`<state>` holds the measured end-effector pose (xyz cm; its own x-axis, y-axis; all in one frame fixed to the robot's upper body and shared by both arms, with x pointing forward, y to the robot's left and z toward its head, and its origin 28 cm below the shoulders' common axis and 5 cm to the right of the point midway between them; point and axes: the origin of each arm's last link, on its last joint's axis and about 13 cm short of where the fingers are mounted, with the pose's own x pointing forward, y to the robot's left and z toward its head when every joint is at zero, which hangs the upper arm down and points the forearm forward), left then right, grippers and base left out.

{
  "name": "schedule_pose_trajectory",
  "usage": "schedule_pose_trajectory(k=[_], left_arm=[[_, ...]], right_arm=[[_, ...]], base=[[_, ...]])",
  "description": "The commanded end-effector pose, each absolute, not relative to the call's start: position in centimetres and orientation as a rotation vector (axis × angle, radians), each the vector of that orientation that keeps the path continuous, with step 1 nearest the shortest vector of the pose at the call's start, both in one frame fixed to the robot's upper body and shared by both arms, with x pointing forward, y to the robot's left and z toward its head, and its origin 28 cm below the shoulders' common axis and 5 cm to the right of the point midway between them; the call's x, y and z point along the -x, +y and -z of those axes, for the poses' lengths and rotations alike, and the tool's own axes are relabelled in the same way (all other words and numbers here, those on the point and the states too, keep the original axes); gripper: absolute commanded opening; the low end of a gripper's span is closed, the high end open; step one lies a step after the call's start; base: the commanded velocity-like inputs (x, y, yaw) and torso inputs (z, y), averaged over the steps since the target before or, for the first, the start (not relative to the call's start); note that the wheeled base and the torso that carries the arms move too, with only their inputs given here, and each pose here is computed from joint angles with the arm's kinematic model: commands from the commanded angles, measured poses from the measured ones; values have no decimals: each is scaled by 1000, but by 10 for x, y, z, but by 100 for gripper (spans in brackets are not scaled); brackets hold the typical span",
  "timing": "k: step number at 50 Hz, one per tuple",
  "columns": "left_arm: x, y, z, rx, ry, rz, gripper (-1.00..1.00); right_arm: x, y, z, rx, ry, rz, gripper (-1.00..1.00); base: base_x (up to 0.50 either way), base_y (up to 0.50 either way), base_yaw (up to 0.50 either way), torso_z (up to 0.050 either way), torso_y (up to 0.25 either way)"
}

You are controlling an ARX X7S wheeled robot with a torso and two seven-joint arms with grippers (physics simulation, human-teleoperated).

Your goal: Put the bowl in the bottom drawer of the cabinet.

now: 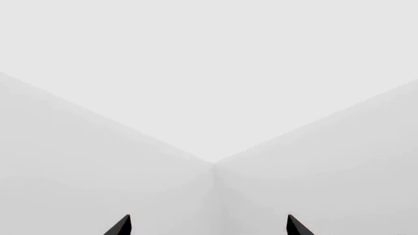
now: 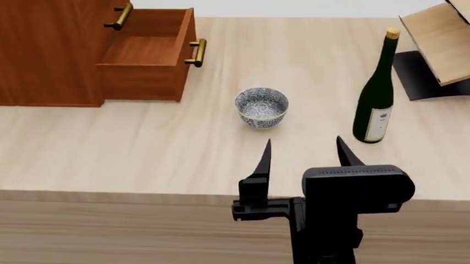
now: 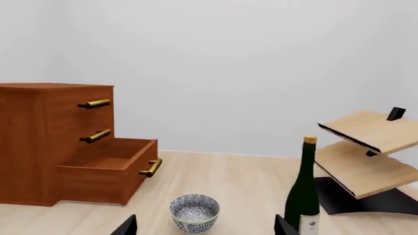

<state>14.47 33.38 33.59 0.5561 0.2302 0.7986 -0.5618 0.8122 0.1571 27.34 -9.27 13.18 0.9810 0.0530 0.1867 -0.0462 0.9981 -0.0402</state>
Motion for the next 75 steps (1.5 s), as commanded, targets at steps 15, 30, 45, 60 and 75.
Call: schedule_pose_trajectory(k=[15,30,45,60,75], left_arm=[[-146,330,-336,-438,-862,-477,100],[-146,330,-336,-437,-861,-477,100],[-148,329,-336,-438,-862,-472,100],[-147,329,-337,-435,-866,-474,100],[-147,331,-336,-435,-864,-481,100]], right_arm=[[-272,-95,-128,30,-183,-50,100],[-269,-96,-127,19,-188,-50,100],[-268,-97,-128,20,-187,-52,100],[-268,-96,-129,25,-182,-61,100],[-268,-95,-128,21,-179,-65,100]], base=[[0,347,0,0,0],[0,166,0,0,0],[64,0,0,0,0],[287,16,0,0,0],[311,140,0,0,0]])
